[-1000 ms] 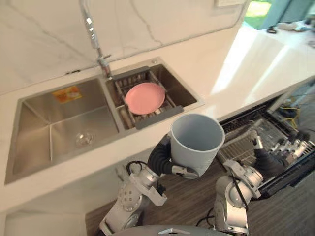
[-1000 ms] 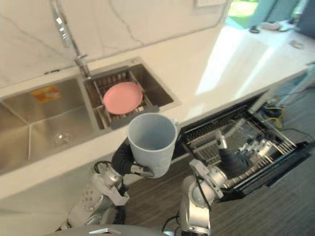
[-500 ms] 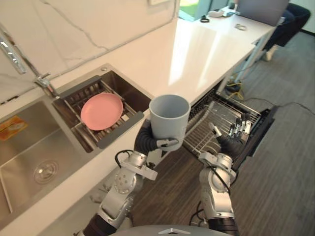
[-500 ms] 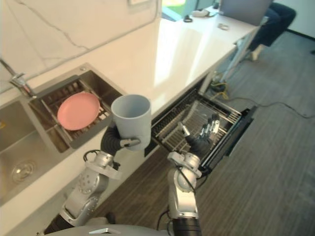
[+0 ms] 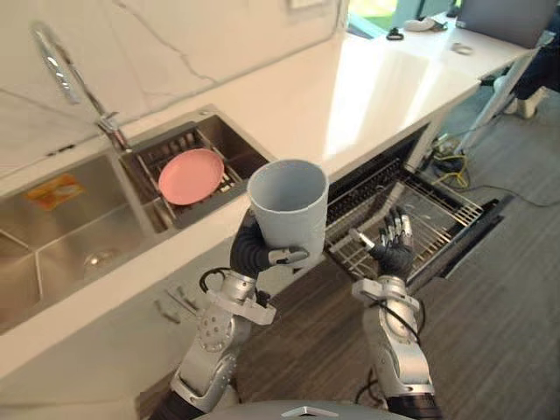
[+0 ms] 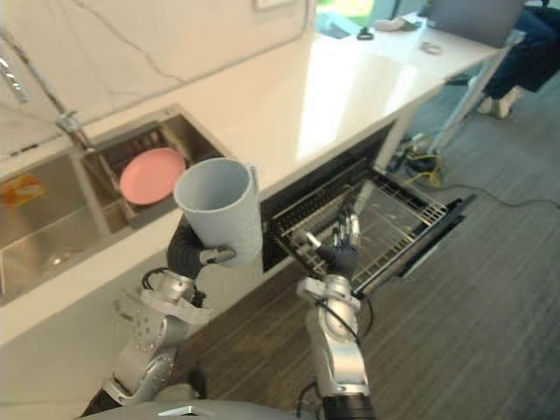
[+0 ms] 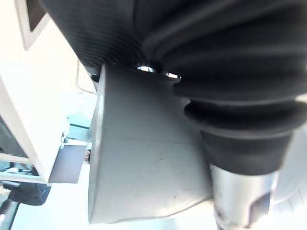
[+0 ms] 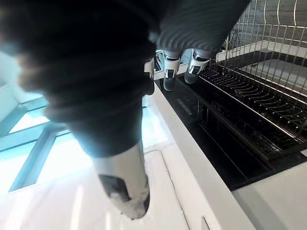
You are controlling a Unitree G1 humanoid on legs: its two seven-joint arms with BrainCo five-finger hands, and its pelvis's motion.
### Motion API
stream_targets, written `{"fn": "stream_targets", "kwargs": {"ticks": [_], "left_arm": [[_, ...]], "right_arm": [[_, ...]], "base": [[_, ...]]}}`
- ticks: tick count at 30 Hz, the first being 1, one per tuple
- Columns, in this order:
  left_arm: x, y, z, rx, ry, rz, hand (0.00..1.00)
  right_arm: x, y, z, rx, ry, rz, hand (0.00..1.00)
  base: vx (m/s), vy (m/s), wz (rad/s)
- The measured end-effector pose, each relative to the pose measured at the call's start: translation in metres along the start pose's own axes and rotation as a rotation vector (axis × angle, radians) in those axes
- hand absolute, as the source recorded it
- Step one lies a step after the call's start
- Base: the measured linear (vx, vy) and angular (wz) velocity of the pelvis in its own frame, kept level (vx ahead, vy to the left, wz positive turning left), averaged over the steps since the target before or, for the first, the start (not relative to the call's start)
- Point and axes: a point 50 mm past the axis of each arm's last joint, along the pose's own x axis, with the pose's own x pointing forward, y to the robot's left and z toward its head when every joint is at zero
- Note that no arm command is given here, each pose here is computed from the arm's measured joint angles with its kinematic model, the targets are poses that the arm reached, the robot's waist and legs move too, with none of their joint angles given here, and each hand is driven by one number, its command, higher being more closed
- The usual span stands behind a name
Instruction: Walk over to the sink, pick up the cup, carry it to the dishwasher, place the cup inside the dishwasher, then close the dishwasher door
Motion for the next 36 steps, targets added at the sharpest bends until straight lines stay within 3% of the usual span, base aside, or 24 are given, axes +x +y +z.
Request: {"fn": "stream_targets", "kwargs": {"ticks": [7, 11, 12, 20, 27, 36], "left_arm": [[0.003, 0.003, 0.006, 0.1, -0.031, 0.067, 1.0], [0.01, 0.009, 0.012, 0.166, -0.071, 0.108, 1.0], [0.007, 0.022, 0.002, 0.231, -0.03, 0.199, 1.0], [0.003, 0.028, 0.002, 0.24, -0.022, 0.225, 1.0], [-0.021, 0.047, 0.003, 0.261, 0.009, 0.34, 1.0], [-0.033, 0.05, 0.003, 0.291, 0.043, 0.301, 1.0]], "right_arm": [[-0.004, 0.017, 0.015, 0.179, -0.046, 0.12, 0.0], [-0.004, 0.02, 0.026, 0.195, -0.104, 0.151, 0.0], [-0.007, 0.029, 0.02, 0.178, -0.055, 0.248, 0.0], [-0.011, 0.022, 0.013, 0.162, -0.025, 0.247, 0.0], [-0.013, 0.002, -0.001, 0.223, 0.021, 0.23, 0.0], [-0.021, -0.003, -0.019, 0.239, 0.081, 0.183, 0.0]], "base": [[-0.01, 0.018, -0.19], [0.0, 0.0, 0.0], [0.0, 0.0, 0.0], [0.0, 0.0, -0.04], [-0.02, 0.006, -0.34], [0.08, 0.02, 0.3]]}}
